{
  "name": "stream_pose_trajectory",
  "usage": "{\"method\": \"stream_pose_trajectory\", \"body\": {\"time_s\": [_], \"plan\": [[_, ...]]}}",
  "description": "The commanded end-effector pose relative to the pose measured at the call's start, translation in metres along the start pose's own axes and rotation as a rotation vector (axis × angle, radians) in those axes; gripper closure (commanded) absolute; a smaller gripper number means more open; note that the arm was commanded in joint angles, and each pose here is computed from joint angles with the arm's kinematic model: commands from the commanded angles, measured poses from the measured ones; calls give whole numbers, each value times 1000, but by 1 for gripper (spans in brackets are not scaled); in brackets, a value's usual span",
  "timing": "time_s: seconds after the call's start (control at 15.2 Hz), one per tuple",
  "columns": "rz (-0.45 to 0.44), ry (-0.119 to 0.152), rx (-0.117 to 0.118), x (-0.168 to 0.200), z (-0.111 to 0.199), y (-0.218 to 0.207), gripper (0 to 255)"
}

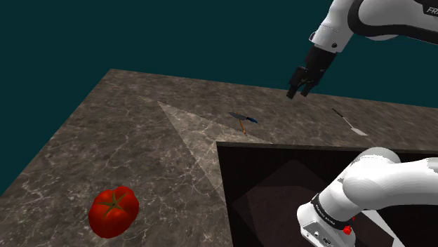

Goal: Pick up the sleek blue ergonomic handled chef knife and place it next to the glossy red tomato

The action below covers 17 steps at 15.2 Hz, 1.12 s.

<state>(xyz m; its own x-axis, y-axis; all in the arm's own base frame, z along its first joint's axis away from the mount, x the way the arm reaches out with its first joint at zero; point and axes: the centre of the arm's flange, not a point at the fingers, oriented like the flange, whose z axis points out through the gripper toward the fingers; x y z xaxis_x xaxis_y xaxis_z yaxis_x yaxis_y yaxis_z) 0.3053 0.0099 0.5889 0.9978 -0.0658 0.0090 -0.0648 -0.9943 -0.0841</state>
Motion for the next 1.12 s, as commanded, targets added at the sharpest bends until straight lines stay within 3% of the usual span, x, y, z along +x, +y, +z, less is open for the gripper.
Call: {"method": "stream_pose_trajectory", "body": {"time_s": [0.0,1.06], "plan": [[0,0,0,0,0,0,0],[-687,-38,-62,130,153,55,0]]}}
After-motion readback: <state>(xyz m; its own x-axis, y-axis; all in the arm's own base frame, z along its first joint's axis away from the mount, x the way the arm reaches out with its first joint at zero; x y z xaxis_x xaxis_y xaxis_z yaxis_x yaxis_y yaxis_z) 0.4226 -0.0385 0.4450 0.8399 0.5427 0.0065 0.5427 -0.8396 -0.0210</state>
